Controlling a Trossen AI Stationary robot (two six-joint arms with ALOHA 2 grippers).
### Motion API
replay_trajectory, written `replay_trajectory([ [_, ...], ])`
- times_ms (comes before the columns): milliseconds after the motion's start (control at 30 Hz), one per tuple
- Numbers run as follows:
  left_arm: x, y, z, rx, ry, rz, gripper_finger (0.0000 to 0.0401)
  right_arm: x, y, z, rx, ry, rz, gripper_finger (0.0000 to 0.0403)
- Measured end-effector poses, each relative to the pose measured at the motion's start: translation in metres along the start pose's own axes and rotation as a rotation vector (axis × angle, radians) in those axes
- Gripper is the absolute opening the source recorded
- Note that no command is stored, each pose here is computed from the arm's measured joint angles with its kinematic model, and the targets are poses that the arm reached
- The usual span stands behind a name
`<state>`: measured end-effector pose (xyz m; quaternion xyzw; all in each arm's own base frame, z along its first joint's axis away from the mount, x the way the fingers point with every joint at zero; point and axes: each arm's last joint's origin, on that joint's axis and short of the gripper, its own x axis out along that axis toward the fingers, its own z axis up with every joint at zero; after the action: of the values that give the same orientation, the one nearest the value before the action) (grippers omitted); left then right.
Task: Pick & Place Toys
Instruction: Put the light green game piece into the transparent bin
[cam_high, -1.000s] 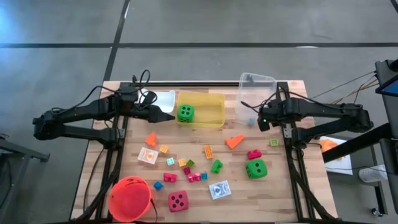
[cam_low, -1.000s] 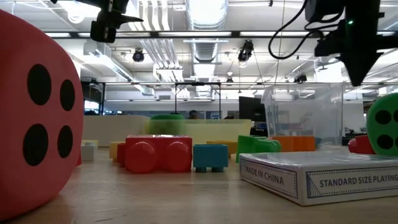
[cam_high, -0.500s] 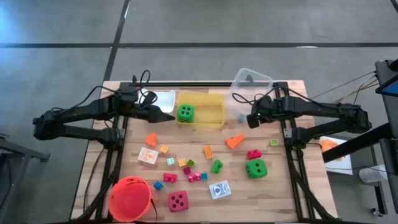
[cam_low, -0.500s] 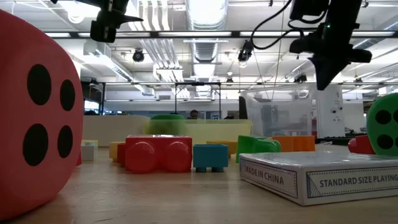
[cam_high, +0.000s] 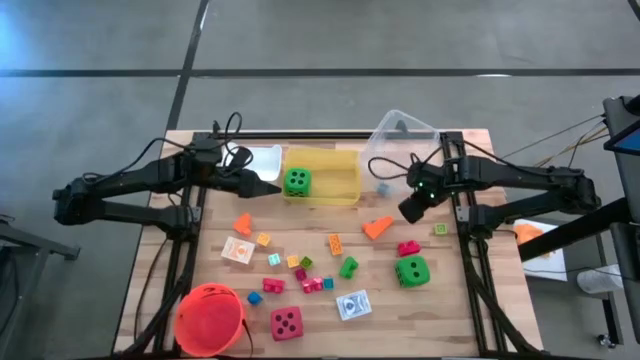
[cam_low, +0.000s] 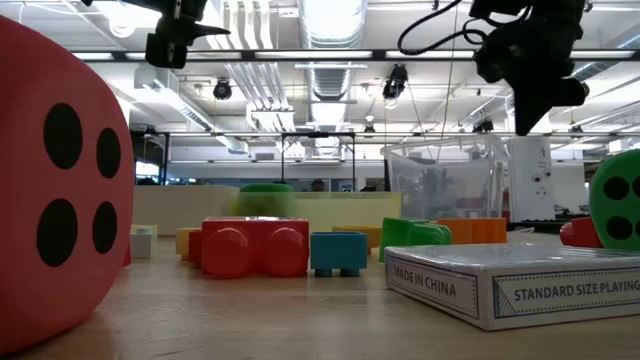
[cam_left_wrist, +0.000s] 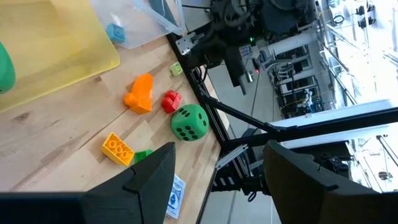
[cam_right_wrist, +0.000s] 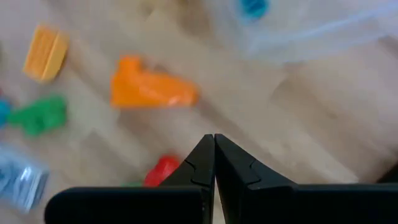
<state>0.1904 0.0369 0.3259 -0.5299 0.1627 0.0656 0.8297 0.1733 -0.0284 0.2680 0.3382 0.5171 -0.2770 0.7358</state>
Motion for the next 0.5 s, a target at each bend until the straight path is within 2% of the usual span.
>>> replay_trajectory([
  [367,0.000,0.000,0.000,0.023,0.000,0.001,0.0232,-0.002,0.020,-0.043,-0.284,0.185,0.008,0.0010],
  [500,0.000,0.000,0.000,0.026,0.000,0.001,0.0232,-0.001,0.028,-0.052,-0.334,0.221,0.064,0.0048],
])
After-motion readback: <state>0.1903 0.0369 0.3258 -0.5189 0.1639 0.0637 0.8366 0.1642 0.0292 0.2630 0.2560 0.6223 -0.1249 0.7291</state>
